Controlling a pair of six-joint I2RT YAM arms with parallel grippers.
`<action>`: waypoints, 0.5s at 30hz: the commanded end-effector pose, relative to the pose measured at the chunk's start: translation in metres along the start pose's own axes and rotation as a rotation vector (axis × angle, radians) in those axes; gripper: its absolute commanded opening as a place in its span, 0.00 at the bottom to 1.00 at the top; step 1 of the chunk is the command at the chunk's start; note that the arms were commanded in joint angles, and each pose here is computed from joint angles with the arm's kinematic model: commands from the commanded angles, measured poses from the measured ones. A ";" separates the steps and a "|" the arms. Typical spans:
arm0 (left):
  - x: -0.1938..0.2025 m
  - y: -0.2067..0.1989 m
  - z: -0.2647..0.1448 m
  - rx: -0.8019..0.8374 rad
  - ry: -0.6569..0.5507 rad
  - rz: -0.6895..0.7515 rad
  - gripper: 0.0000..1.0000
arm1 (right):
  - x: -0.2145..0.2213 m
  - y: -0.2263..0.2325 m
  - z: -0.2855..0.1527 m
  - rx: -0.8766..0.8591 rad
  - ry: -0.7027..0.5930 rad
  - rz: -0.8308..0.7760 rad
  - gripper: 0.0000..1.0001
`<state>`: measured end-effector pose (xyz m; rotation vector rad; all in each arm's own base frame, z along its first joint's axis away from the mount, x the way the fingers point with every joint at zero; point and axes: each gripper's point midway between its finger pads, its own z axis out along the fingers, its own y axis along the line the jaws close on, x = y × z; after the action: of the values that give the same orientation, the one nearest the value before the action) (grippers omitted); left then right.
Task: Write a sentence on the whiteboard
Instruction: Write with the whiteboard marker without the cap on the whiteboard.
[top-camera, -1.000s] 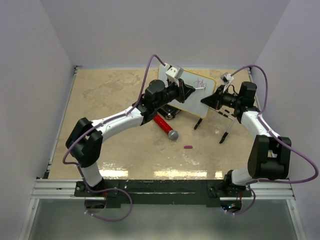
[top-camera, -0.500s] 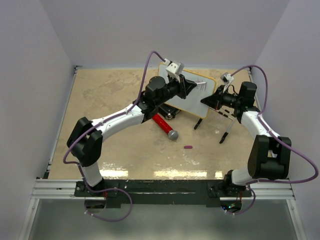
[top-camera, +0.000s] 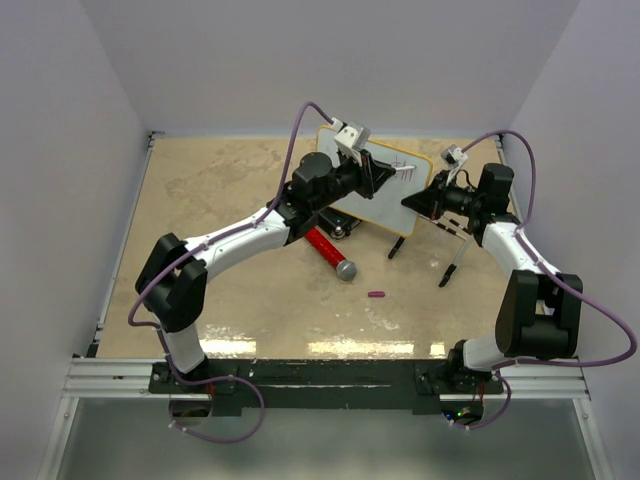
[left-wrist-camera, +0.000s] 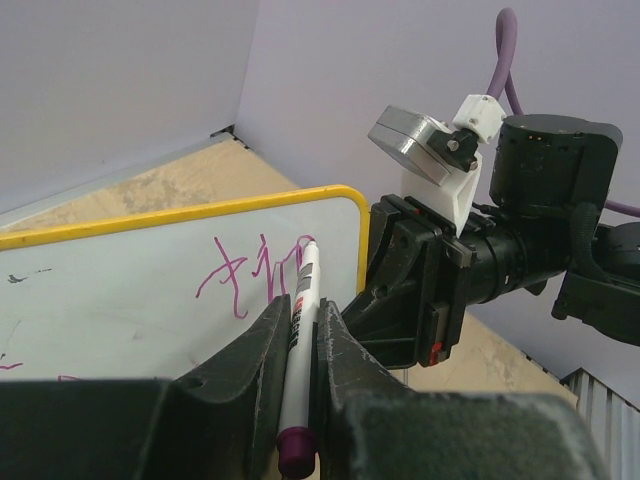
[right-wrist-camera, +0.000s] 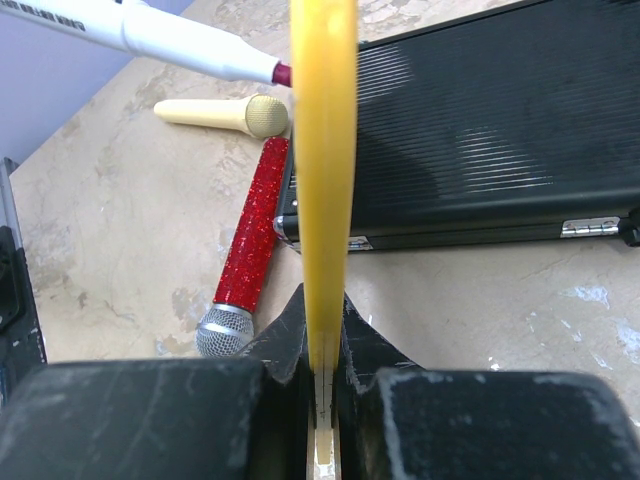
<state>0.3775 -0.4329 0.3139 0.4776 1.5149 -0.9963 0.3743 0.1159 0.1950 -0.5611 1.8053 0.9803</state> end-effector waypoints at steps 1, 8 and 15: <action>0.003 0.003 0.001 -0.005 -0.001 -0.001 0.00 | -0.015 0.006 -0.002 0.000 -0.017 -0.080 0.00; 0.017 0.007 -0.008 -0.020 0.023 -0.014 0.00 | -0.015 0.006 -0.002 0.001 -0.017 -0.080 0.00; 0.022 0.006 -0.012 -0.013 0.027 -0.021 0.00 | -0.015 0.006 -0.002 0.001 -0.017 -0.078 0.00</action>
<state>0.3686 -0.4314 0.2813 0.5000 1.5731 -1.0110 0.3754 0.1141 0.1944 -0.5517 1.8100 0.9730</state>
